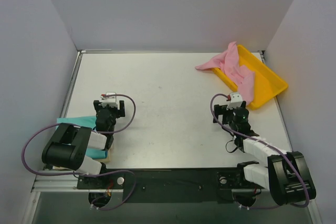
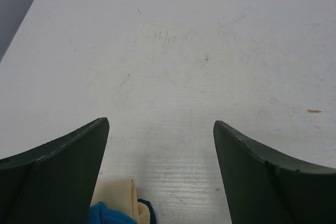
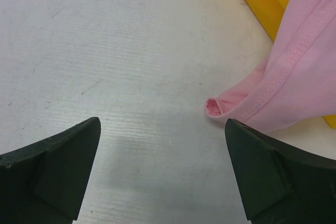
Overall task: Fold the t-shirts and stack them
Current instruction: Grab crumpled tshirt from bin with the right arm
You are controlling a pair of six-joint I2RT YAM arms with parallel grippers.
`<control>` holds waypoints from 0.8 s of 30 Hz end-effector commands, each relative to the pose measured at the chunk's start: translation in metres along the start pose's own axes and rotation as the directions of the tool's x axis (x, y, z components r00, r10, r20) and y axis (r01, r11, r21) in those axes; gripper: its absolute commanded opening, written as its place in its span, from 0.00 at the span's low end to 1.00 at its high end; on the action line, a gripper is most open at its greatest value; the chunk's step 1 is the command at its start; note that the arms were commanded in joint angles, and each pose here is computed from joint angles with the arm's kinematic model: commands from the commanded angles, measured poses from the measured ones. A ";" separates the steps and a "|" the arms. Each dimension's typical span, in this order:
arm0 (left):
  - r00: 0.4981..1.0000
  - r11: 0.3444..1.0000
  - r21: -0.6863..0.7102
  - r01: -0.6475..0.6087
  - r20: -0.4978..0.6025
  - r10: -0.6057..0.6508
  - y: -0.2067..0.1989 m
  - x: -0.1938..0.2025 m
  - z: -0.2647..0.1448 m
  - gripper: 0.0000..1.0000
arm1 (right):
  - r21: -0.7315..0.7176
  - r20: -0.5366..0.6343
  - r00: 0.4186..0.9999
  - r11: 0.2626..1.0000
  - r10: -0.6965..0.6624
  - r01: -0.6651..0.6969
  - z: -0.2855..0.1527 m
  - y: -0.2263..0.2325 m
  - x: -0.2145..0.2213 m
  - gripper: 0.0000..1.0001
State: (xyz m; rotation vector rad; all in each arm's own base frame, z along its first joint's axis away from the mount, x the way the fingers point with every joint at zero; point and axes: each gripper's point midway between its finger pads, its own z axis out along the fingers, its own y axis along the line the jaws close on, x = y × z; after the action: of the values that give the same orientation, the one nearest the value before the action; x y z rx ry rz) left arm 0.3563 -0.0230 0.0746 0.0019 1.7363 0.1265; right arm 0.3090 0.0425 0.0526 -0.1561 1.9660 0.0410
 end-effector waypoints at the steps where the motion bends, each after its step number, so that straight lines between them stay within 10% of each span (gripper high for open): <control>1: 0.995 0.999 -0.024 0.026 0.093 -0.023 0.003 -0.024 -0.001 0.92 | -0.013 0.072 0.997 1.000 0.028 -0.027 0.003 -0.001 -0.040 1.00; 11: 0.969 0.989 0.134 -0.064 0.246 0.029 -0.020 -0.092 -0.021 0.92 | 0.069 0.070 0.967 0.966 0.243 -0.248 -0.016 -0.042 -0.158 1.00; 15: 0.983 0.888 0.427 -0.171 0.018 0.180 -0.069 -0.095 -0.035 0.92 | 0.201 -0.100 0.948 0.939 0.303 -0.279 0.011 -0.082 -0.165 1.00; 24: 0.992 0.865 0.500 0.034 -0.123 0.031 -0.099 -0.117 -0.031 0.97 | 0.515 -0.372 0.782 0.812 0.500 -0.274 0.108 -0.157 -0.121 0.83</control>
State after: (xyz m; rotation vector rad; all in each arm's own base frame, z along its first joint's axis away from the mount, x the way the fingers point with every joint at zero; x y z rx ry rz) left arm 0.3678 -0.1203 0.2375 0.3859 1.6408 -0.2209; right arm 0.4937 -0.0652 0.1920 0.4222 2.1710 -0.0303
